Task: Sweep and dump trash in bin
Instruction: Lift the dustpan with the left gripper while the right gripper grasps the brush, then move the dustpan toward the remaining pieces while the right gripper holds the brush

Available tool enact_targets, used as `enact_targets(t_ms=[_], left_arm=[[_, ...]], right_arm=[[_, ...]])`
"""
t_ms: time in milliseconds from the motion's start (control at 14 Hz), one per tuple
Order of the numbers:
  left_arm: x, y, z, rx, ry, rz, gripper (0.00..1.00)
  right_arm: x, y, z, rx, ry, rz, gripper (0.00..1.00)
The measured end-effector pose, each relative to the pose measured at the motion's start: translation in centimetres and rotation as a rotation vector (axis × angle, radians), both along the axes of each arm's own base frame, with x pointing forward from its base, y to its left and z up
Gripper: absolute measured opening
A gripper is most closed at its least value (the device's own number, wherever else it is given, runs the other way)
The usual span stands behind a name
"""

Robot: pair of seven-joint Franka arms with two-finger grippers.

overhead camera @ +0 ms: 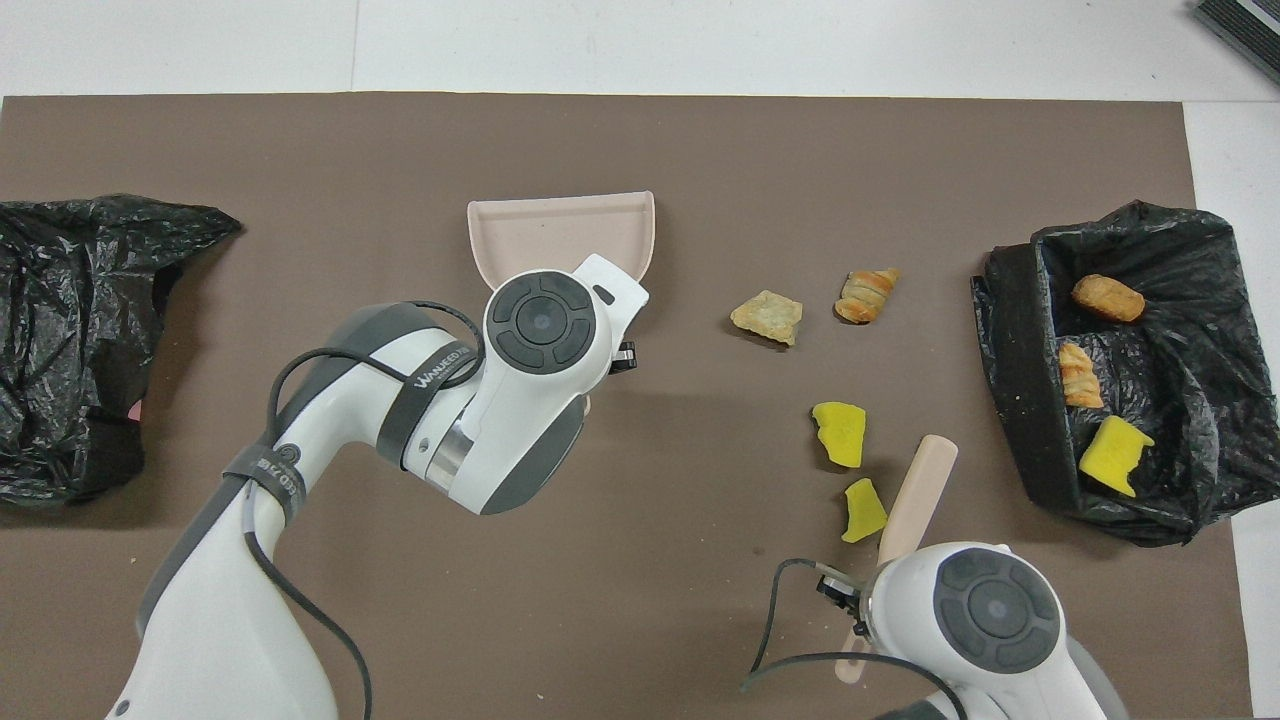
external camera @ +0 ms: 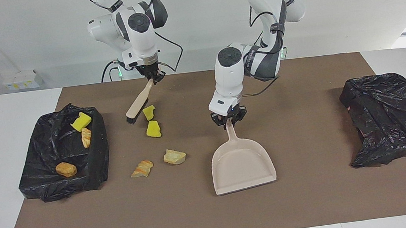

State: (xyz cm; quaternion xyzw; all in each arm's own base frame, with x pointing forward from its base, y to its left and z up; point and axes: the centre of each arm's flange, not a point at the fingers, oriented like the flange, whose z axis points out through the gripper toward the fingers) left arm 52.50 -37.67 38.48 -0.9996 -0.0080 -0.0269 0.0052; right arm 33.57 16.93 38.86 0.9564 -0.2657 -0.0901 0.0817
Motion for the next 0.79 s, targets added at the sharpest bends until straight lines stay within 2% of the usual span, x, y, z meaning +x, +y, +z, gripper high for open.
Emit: enact_targets(t_ms=[287,430,573,788], left_arm=[[2.2,5.1,1.4,0.044,0.043,-0.403,0.32],[2.9,6.8,1.6,0.053,0.061,-0.546,0.32],[3.1,7.7,1.6,0.061,0.084,-0.698,0.32],[3.5,9.5,1.3,0.065,0.131,-0.936,0.32]], right_arm=[[-1.8,-0.7,-2.5,-0.038,0.076,0.004,0.27],[-2.4,-0.9,-3.3,-0.044,0.095,0.014,0.27],[-2.3,-0.7,-3.4,-0.014,0.092,0.040,0.27],[-1.0,-0.3,-4.1,0.034,0.042,0.054,0.27]])
